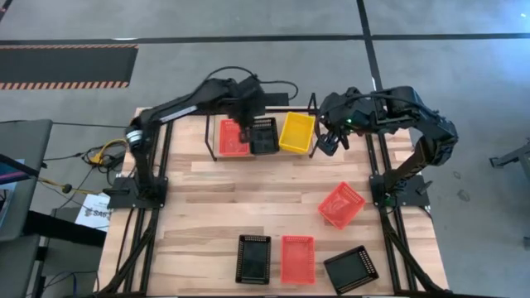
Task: Stack baskets on shelf by color
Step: Adjust the stacked yellow basket on the shelf
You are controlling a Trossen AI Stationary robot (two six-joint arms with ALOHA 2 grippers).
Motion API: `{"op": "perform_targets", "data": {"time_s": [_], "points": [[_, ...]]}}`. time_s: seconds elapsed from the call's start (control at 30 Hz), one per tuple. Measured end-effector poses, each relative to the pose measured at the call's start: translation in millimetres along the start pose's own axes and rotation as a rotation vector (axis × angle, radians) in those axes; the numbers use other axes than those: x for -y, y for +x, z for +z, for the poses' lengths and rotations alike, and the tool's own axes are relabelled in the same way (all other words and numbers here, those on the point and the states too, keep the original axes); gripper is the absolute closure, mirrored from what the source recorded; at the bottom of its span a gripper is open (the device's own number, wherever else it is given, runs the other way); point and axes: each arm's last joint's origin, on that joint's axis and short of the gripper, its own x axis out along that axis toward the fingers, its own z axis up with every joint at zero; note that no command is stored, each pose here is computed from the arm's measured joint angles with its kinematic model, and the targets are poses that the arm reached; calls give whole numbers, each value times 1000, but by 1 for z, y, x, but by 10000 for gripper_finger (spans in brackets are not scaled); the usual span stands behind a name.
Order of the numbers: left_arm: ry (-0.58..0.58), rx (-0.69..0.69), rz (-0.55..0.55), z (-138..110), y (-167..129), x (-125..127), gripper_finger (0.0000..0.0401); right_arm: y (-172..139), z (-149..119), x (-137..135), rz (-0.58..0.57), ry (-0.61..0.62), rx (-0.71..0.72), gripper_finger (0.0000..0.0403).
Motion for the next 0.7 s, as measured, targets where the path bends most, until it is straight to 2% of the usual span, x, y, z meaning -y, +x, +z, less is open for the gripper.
{"op": "perform_targets", "data": {"time_s": [0.1, 0.17, 0.3, 0.4, 0.53, 0.7], "points": [[18, 8, 123, -15, -49, 14, 401, 2, 1, 2, 19, 19, -9, 385], [0, 31, 164, -28, -81, 22, 401, 5, 4, 5, 24, 38, -8, 377], [-90, 97, 218, -65, -141, 34, 401, 28, 15, 3, 32, 59, -31, 368], [-168, 155, 270, -99, -182, 41, 401, 51, 20, 2, 119, 67, -123, 367], [-272, 241, 297, -144, -219, 50, 401, 93, 25, -9, 190, 29, -255, 376], [-360, 374, 244, -189, -245, 57, 401, 144, 21, -29, 195, -12, -440, 386]]}}
